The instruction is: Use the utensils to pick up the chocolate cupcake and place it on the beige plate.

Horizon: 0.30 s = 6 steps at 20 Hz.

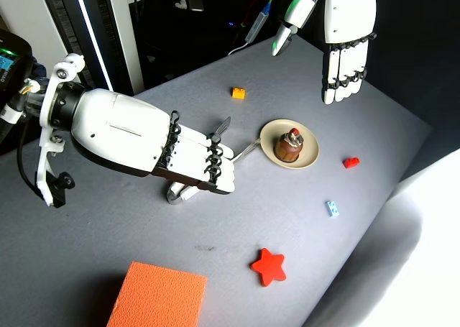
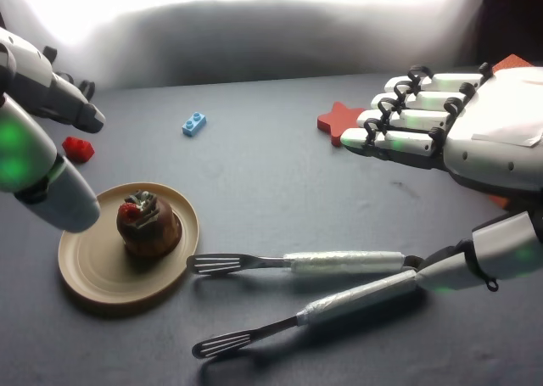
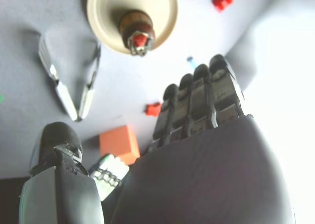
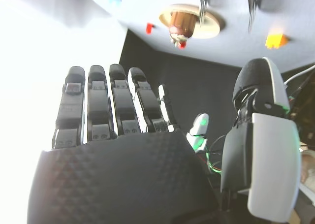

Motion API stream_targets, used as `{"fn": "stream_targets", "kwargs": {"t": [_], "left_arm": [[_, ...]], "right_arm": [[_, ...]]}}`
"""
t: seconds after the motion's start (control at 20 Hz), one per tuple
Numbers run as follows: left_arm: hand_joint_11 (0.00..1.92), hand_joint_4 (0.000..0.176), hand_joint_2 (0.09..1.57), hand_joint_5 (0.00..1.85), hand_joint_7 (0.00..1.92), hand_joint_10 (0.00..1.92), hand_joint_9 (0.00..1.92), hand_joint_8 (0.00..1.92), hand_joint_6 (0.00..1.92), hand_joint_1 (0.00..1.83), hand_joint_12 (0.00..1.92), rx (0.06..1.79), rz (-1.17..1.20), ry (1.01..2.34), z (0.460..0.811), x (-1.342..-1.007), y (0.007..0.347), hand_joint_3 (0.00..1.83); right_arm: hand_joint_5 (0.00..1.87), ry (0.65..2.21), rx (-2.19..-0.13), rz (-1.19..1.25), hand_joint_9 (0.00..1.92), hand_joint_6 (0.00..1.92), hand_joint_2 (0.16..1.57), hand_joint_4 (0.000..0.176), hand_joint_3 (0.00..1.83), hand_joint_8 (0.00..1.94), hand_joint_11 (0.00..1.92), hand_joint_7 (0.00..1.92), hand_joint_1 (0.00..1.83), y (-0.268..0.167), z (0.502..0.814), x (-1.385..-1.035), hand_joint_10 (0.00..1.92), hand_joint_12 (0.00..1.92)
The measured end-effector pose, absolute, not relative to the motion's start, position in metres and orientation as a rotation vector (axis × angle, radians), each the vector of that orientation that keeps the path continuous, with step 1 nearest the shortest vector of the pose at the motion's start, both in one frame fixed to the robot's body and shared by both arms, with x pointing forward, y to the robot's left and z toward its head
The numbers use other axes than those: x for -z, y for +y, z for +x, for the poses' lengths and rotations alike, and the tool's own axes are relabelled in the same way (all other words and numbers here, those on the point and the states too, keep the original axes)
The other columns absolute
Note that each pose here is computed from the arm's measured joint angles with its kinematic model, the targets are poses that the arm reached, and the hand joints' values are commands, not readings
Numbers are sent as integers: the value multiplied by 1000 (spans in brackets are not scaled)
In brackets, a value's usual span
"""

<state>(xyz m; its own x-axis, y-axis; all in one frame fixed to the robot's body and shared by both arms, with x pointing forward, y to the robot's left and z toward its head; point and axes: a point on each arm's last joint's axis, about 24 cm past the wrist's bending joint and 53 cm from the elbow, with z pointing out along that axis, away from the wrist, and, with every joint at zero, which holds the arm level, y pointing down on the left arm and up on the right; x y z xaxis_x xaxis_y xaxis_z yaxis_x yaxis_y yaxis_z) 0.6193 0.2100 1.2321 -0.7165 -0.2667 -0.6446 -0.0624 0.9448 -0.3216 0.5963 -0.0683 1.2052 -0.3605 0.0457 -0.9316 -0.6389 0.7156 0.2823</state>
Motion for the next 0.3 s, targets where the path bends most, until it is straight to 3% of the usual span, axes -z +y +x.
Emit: {"fn": "stream_targets", "kwargs": {"t": [0.15,0.3], "left_arm": [[26,0,1024,0,25,12,34,7,0,432,12,354,-221,2349,619,-1233,209,0],[22,0,1039,0,3,4,27,0,0,394,14,355,-213,2348,618,-1233,207,6]], "right_arm": [[0,1778,-778,-470,0,0,976,16,4,0,40,0,267,-65,596,-1215,0,27],[0,1740,-795,-461,0,0,991,9,8,0,37,0,241,-62,596,-1224,0,32]]}}
